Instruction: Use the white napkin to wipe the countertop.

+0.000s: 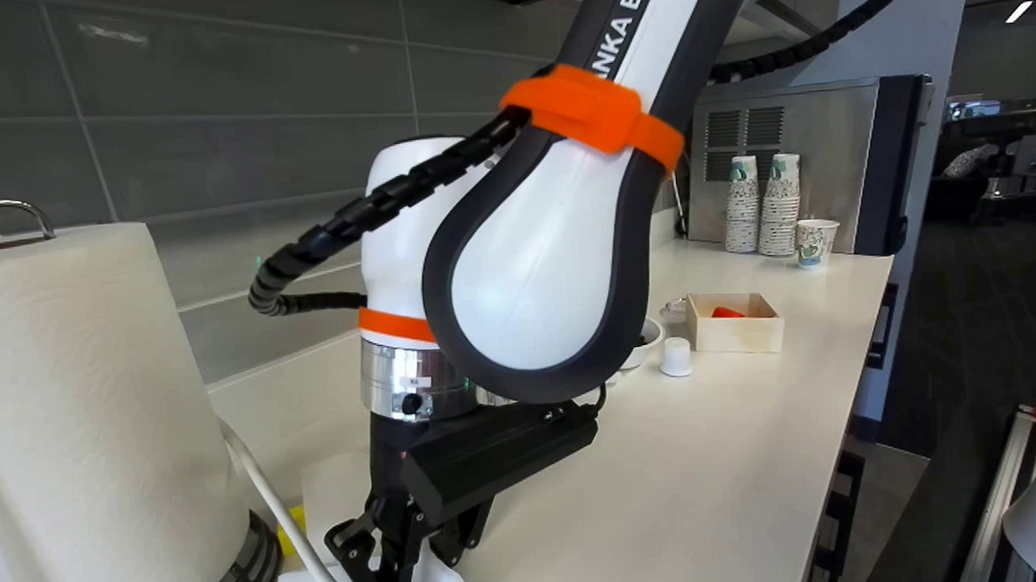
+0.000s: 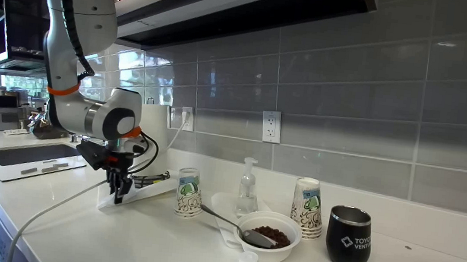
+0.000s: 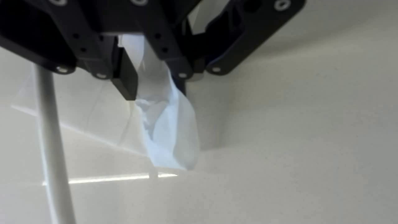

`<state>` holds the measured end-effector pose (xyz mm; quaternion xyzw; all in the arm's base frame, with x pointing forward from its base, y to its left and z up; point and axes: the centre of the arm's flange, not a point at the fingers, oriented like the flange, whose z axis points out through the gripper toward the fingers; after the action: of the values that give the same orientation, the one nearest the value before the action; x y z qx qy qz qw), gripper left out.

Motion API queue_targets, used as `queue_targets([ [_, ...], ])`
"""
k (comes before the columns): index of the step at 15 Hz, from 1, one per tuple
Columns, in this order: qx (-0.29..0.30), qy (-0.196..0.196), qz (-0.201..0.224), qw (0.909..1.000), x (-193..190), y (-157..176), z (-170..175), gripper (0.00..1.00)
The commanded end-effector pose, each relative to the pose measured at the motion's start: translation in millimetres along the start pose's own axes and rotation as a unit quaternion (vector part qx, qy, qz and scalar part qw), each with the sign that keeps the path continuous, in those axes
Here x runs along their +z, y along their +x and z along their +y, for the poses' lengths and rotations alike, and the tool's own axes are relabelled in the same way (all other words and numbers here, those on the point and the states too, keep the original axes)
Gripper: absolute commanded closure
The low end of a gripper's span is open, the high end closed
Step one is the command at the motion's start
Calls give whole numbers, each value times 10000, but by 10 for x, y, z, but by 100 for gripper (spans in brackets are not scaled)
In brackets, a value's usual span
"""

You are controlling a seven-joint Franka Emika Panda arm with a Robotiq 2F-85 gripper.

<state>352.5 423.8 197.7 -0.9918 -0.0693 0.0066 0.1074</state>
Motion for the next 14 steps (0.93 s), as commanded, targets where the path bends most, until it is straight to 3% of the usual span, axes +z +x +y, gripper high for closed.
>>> queue_targets([
  [1, 103, 31, 157, 9998, -13, 31, -65, 94],
  [3, 116, 31, 185, 9998, -55, 40, -58, 100],
  [9, -69, 8, 244, 9997, -518, 26, 23, 100],
  [14, -25, 50, 393, 9992, -1024, 77, 294, 100],
])
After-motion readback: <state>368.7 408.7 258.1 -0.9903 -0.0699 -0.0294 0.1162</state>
